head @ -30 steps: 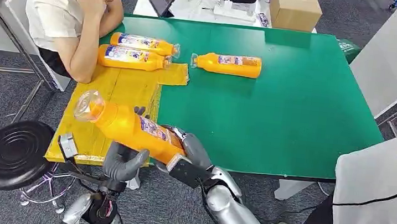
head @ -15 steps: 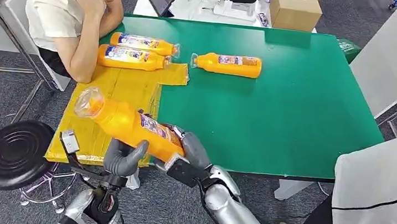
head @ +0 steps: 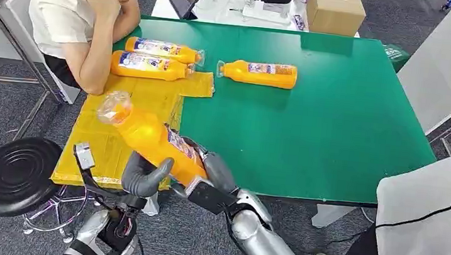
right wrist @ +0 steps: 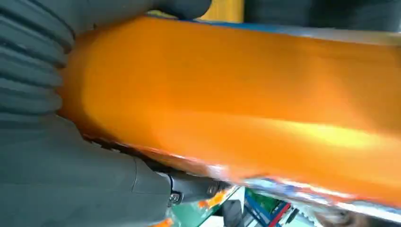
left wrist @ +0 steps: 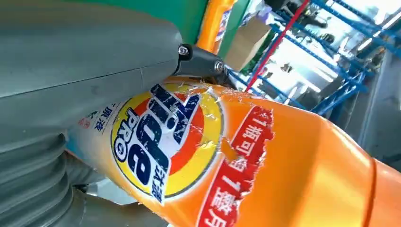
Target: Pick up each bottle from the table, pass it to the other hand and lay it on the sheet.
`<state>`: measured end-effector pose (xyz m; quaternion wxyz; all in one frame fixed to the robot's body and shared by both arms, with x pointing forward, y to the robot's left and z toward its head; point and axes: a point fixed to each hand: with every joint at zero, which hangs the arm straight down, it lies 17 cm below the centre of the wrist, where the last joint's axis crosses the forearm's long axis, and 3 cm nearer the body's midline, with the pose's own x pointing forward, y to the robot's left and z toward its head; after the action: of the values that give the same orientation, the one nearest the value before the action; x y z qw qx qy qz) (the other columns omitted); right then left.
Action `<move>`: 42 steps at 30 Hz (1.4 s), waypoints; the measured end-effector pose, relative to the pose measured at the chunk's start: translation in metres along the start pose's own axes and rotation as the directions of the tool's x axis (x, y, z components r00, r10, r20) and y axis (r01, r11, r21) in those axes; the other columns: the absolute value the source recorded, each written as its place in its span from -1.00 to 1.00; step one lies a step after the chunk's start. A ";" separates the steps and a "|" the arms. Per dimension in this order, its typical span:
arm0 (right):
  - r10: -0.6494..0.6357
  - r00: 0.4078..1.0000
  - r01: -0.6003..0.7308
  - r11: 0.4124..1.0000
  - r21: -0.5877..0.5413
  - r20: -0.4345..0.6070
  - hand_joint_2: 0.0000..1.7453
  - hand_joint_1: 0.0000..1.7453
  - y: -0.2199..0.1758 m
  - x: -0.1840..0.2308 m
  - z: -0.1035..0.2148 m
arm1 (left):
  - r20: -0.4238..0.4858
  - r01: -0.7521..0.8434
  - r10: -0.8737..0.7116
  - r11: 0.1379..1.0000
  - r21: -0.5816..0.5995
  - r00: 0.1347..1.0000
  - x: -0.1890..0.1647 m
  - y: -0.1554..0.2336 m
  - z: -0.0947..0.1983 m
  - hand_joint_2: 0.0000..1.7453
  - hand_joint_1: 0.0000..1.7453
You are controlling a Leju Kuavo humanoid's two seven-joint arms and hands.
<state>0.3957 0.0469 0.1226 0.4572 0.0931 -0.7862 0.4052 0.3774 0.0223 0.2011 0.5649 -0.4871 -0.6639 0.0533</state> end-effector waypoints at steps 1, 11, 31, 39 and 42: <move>-0.003 1.000 0.003 1.000 0.004 0.007 -1.00 -1.00 0.001 0.002 0.000 | 0.006 0.001 -0.001 1.000 0.001 1.000 0.001 0.000 0.001 1.00 1.00; 0.031 0.998 -0.022 0.987 -0.159 0.052 -1.00 -1.00 -0.011 0.007 0.031 | -0.031 0.404 -0.404 0.903 0.145 0.914 0.007 0.050 0.012 1.00 1.00; -0.016 0.998 -0.021 0.859 -0.512 -0.068 -1.00 -1.00 -0.101 -0.035 0.106 | -0.248 0.995 -0.968 -0.051 0.091 -0.027 0.052 0.145 0.002 1.00 1.00; -0.022 0.998 -0.010 0.857 -0.515 -0.055 -1.00 -1.00 -0.101 -0.031 0.098 | -0.278 0.996 -0.958 -0.084 0.018 -0.076 0.034 0.165 -0.007 1.00 1.00; -0.022 0.998 -0.009 0.858 -0.514 -0.055 -1.00 -1.00 -0.101 -0.031 0.098 | -0.284 0.996 -0.955 -0.085 0.005 -0.080 0.030 0.169 -0.006 1.00 1.00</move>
<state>0.4025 -0.0964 0.1286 0.4900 -0.0416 -0.8515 0.1819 0.4849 0.1285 0.1197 0.5325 0.2134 -0.7401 -0.3509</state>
